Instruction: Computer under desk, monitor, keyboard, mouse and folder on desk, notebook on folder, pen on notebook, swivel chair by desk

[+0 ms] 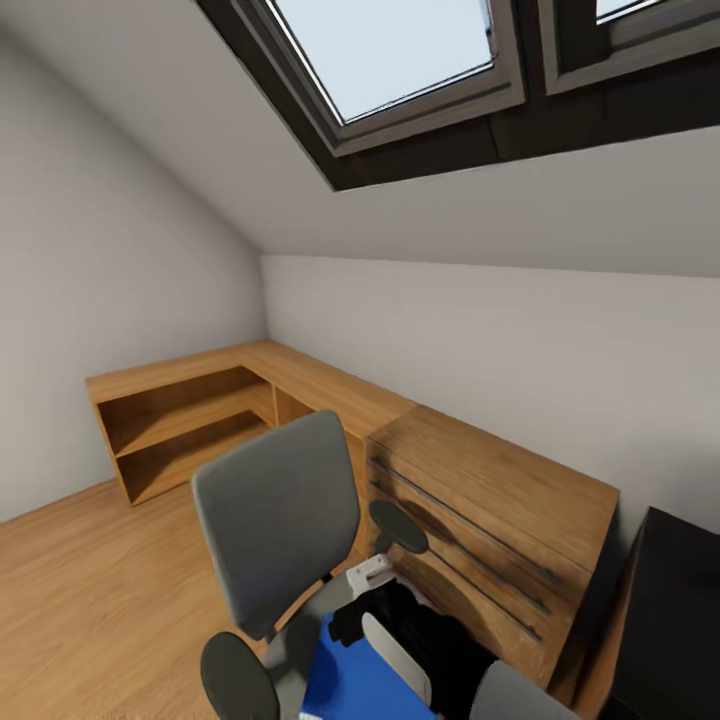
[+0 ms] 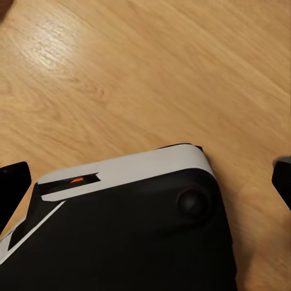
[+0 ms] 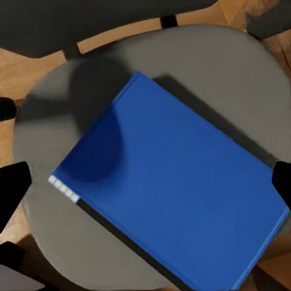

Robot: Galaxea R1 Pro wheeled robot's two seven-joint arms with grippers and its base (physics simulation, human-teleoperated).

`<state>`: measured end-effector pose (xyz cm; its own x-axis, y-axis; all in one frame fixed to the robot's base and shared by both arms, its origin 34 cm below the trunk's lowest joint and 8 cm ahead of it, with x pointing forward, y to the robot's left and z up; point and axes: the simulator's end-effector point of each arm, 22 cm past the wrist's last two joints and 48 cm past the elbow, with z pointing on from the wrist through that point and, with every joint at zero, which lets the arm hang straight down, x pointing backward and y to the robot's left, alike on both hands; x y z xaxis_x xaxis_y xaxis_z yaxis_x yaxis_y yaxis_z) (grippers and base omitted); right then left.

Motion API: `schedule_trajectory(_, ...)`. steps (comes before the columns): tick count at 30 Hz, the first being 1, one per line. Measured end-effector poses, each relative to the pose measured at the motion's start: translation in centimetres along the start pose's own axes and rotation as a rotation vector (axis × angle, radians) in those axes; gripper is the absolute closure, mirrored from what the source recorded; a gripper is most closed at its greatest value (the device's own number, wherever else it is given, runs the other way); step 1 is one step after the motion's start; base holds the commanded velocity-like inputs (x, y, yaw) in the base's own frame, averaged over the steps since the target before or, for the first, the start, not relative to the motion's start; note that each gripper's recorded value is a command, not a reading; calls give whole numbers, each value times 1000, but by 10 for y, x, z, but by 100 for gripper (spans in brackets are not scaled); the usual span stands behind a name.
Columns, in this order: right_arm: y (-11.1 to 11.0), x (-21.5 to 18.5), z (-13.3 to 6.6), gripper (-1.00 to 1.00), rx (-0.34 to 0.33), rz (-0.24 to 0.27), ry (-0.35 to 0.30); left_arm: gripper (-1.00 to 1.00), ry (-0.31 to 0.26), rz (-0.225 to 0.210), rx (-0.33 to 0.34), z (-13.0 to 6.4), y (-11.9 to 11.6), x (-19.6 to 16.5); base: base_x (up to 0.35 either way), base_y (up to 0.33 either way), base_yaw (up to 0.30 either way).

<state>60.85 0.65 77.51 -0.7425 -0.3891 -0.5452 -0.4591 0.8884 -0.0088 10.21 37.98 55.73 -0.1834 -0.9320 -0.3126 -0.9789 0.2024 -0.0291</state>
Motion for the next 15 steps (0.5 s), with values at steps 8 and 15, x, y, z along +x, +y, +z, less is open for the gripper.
schedule_trajectory(8,0,-5,3,-100,-5,-15,-14,-100,1,0,-1,0,-1,1,37,0,195)
schedule_trajectory(15,-7,3,8,-100,7,-2,5,-100,0,0,2,0,-3,0,166,0,21)
